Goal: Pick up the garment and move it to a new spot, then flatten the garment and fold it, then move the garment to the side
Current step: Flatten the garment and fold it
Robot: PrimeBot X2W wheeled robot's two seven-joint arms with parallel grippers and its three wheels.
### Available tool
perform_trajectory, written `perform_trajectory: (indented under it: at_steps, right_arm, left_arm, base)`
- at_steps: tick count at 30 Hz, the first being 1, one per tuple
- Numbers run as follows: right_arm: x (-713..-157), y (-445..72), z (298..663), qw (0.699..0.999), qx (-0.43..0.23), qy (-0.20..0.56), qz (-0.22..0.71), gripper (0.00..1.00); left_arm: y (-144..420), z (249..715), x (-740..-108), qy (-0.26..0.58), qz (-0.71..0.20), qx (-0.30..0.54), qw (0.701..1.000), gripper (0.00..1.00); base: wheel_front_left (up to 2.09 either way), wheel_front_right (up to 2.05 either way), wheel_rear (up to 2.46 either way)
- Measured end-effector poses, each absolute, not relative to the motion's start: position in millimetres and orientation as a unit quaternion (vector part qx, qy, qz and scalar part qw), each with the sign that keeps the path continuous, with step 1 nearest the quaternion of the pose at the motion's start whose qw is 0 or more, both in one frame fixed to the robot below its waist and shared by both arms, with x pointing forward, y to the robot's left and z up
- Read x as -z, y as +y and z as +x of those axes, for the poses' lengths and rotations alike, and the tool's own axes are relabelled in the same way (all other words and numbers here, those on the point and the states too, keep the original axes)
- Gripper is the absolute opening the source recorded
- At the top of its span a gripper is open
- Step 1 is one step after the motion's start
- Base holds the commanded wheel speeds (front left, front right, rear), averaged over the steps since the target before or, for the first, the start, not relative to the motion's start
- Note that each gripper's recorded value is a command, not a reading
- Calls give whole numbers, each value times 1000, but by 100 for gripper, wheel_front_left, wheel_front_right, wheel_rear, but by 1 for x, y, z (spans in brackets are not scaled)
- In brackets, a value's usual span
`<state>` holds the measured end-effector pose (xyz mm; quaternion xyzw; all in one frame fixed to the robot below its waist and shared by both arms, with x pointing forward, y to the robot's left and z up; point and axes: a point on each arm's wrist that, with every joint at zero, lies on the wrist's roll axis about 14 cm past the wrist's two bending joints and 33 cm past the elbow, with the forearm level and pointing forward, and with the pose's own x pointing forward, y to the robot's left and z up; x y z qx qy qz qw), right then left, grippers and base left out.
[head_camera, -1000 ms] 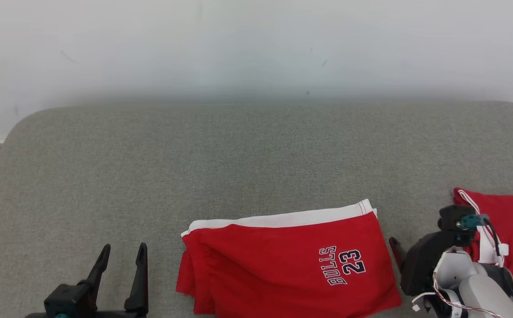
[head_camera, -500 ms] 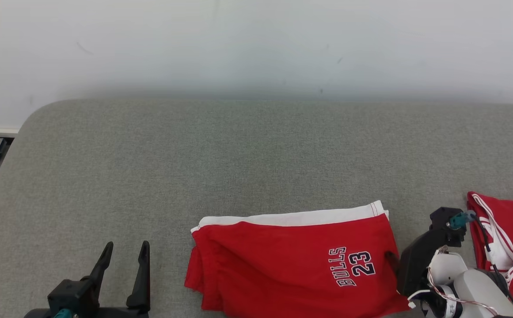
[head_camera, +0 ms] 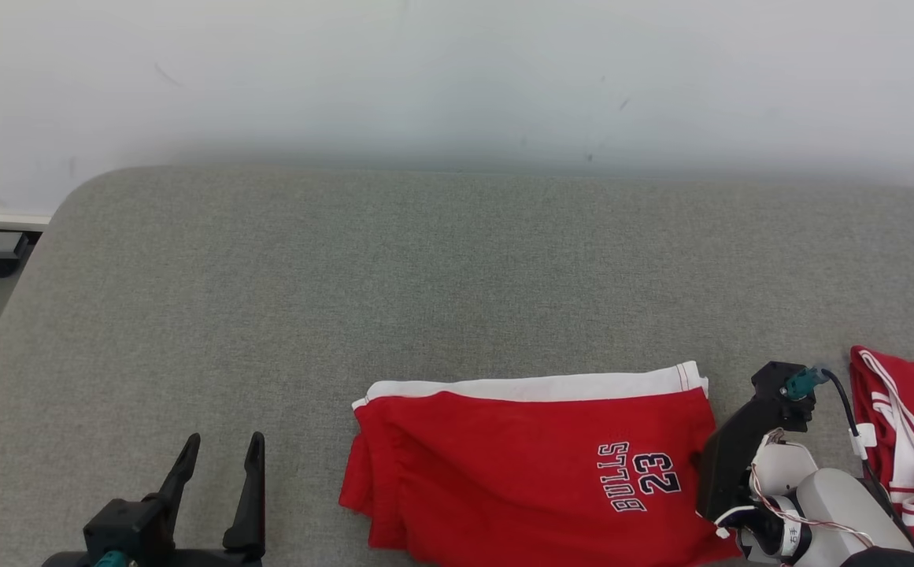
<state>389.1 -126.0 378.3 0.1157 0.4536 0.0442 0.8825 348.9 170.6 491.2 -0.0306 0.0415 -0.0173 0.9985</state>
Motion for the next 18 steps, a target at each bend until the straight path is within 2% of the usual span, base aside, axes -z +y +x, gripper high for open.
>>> perform_trajectory:
  at_steps: [1, 2, 4, 13, 18]
  right_arm:
    - [-378, -126, 389, 883, -44, 454, 116, 35]
    - [-378, -126, 389, 882, -44, 455, 116, 18]
    - [-378, -126, 389, 881, -44, 456, 116, 0]
    - [-383, -138, 393, 886, -28, 446, 126, 0]
    - [-395, -171, 400, 900, 2, 419, 120, 0]
  left_arm:
    - [171, 349, -491, 41, -31, 17, 999, 100]
    - [171, 349, -491, 42, -31, 17, 999, 100]
    - [172, 349, -490, 43, -30, 16, 999, 100]
    - [170, 351, -490, 42, -30, 22, 998, 100]
    - [168, 353, -491, 38, -29, 25, 999, 100]
  base:
    - [0, 0, 0]
    - [0, 0, 0]
    - [0, 0, 0]
    - [0, 0, 0]
    - [0, 0, 0]
